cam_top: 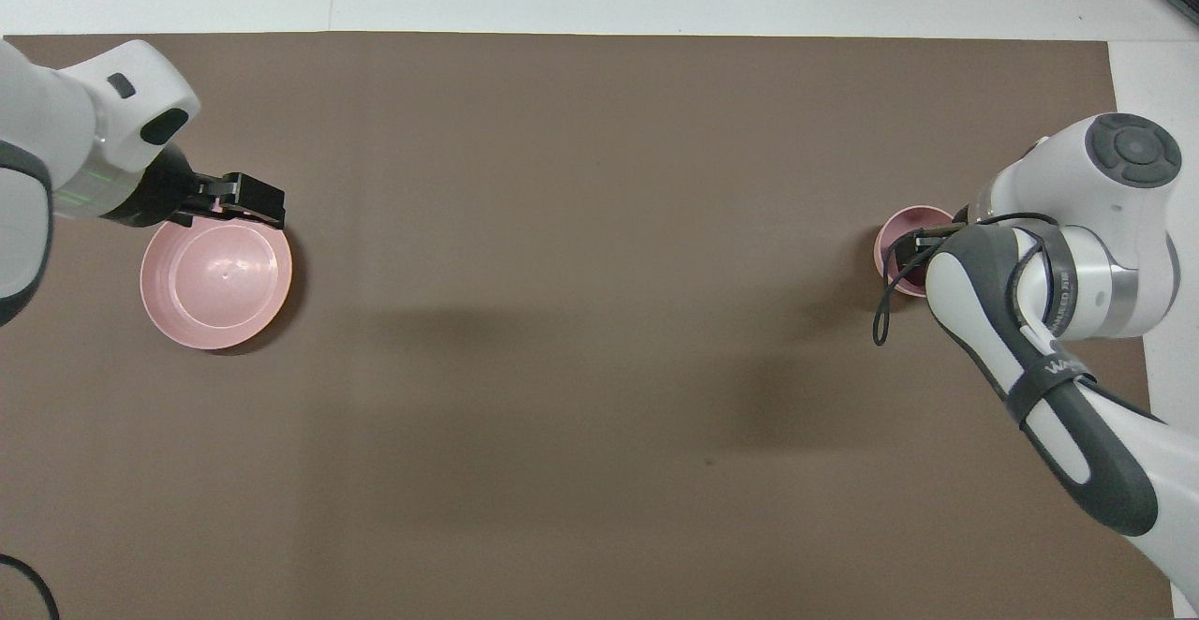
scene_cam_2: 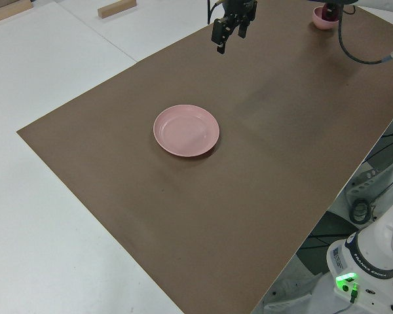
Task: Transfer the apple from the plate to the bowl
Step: 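Lower the apple into the pink bowl and open the right gripper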
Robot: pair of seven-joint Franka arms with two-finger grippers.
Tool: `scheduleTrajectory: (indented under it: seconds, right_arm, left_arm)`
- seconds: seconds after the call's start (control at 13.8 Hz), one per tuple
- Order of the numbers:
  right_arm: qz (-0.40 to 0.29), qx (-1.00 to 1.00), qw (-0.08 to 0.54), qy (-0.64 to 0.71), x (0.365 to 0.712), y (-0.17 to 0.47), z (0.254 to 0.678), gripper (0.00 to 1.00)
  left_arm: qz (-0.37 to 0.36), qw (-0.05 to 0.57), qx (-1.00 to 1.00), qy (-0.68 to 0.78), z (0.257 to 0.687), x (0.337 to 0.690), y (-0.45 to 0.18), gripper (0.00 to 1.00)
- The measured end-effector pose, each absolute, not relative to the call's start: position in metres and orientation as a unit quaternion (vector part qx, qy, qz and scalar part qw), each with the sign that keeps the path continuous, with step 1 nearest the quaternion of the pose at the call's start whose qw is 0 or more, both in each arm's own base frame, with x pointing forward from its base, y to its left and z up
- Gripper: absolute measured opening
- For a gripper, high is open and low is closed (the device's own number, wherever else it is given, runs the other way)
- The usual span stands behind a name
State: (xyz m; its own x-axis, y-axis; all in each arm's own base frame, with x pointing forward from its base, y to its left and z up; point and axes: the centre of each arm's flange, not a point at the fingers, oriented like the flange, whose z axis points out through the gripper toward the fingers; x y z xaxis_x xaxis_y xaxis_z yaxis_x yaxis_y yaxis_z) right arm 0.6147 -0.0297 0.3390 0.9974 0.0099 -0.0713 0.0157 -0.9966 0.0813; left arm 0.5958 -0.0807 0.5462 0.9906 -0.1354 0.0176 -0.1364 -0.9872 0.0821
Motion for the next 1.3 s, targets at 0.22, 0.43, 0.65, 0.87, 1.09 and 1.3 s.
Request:
scheduleTrajectory:
  seconds: [0.22,0.43,0.65,0.87,1.09,1.3]
  right_arm:
    - [-0.039,0.998,0.041,0.007,0.615,-0.029,0.334,0.84]
    - [-0.039,0.998,0.041,0.007,0.615,-0.029,0.334,0.89]
    - [-0.037,0.998,0.041,0.01,0.616,-0.026,0.335,1.0]
    - [-0.023,0.999,0.041,0.013,0.623,-0.022,0.349,1.0]
    - [0.003,0.999,0.042,0.011,0.632,-0.021,0.401,1.0]
    - [0.012,0.999,0.041,0.007,0.622,-0.021,0.47,1.0]
  left_arm:
    - [-0.005,0.039,0.995,-0.086,0.578,0.573,-0.055,1.0]
    - [-0.013,0.031,0.996,-0.082,0.613,0.544,-0.041,1.0]
    - [-0.038,0.027,0.996,-0.08,0.623,0.526,-0.036,1.0]
    - [-0.062,0.014,0.995,-0.08,0.619,0.521,-0.032,1.0]
    - [-0.062,0.014,0.995,-0.075,0.619,0.521,-0.027,1.0]
    - [-0.061,0.014,0.995,-0.072,0.619,0.521,-0.024,1.0]
